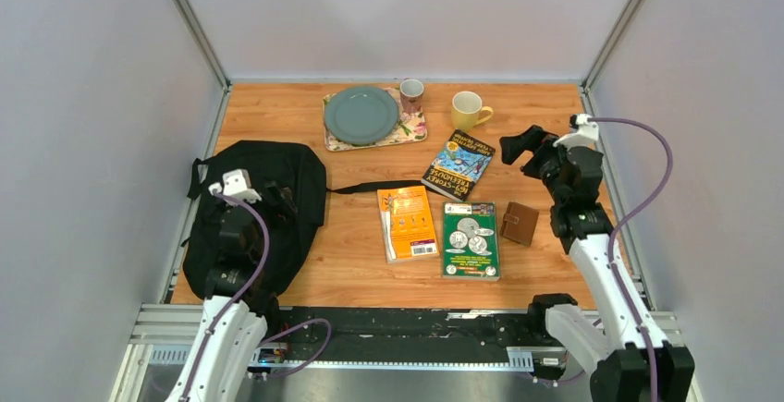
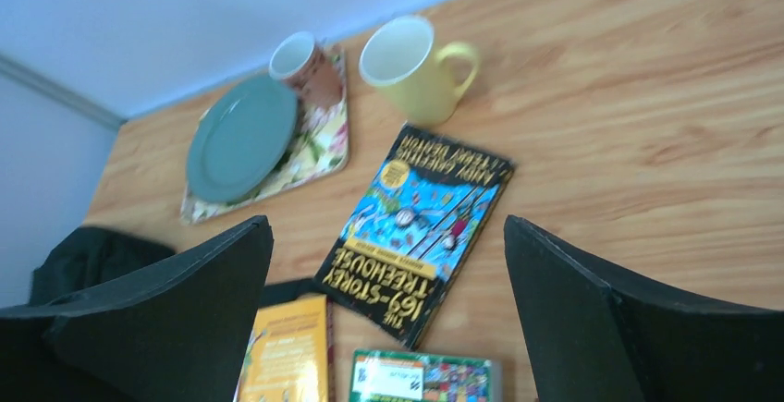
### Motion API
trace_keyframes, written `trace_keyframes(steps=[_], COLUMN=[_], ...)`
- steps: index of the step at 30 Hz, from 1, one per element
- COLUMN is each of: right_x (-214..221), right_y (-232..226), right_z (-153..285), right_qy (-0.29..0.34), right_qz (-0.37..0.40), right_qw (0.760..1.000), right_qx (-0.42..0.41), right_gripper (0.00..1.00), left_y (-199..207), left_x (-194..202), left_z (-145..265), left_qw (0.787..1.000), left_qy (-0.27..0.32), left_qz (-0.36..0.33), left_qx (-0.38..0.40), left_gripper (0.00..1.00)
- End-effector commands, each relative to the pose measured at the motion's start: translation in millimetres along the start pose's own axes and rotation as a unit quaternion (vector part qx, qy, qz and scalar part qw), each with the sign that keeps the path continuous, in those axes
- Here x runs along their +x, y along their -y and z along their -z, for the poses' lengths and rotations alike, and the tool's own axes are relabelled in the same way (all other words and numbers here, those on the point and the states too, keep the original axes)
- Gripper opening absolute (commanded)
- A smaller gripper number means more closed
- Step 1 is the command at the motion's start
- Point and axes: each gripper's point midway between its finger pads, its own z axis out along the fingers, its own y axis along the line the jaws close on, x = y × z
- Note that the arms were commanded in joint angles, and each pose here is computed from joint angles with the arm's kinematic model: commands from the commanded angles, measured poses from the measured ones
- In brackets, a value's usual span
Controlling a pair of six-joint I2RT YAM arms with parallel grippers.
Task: Pack the student bag
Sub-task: Move the book to the center of the board.
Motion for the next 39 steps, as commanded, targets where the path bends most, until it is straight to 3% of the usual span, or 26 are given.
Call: trace_keyframes(steps=[1, 5, 8, 11, 13, 18, 24, 31, 35, 39], right_x=[45.4, 89.7, 103.7, 119.9, 118.4, 154.9, 205.3, 292.2, 353.9, 365.7], right_y=[-43.9, -61.6, -88.8, -107.8, -126.2, -166.8, -223.9, -287.4, -270.0, -236.9], right_z=[-0.1, 0.2, -0.3, -5.5, -8.6, -18.4, -20.7, 17.8, 27.1, 24.6], right_qy=[-0.133, -0.175, -0.198, -0.226, -0.207, -0.271, -0.315, -0.387, -0.439, -0.444], right_qz=[-0.072, -0.037, 0.008, 0.025, 0.042, 0.042, 0.017, 0.036, 0.056, 0.076], right_qw=[0.983, 0.978, 0.973, 0.967, 0.972, 0.958, 0.943, 0.91, 0.89, 0.891], right_qx=[-0.104, -0.109, -0.121, -0.114, -0.107, -0.087, -0.109, -0.145, -0.107, -0.063], right_gripper=[1.0, 1.0, 1.0, 1.0, 1.0, 1.0, 0.99, 0.98, 0.98, 0.99], left_y=[-4.4, 16.5, 25.6, 16.4, 11.6, 15.4, 2.3, -11.5, -11.9, -11.5], left_x=[-11.9, -27.1, -7.6, 20.1, 30.1, 34.6, 32.7, 25.6, 25.5, 27.3], left_z=[10.0, 27.5, 32.9, 34.7, 34.1, 35.7, 37.2, 36.9, 37.1, 36.9], left_qw=[0.999, 0.997, 0.989, 0.982, 0.982, 0.981, 0.982, 0.985, 0.985, 0.984], left_qy=[-0.037, -0.081, -0.119, -0.153, -0.157, -0.16, -0.165, -0.144, -0.144, -0.148], left_qz=[0.009, -0.014, -0.067, -0.086, -0.089, -0.087, -0.09, -0.097, -0.096, -0.095], left_qx=[-0.034, 0.012, 0.065, 0.063, 0.058, 0.072, 0.033, -0.005, -0.006, -0.004], left_gripper=[0.95, 0.95, 0.99, 0.99, 0.99, 0.99, 0.98, 0.98, 0.98, 0.98])
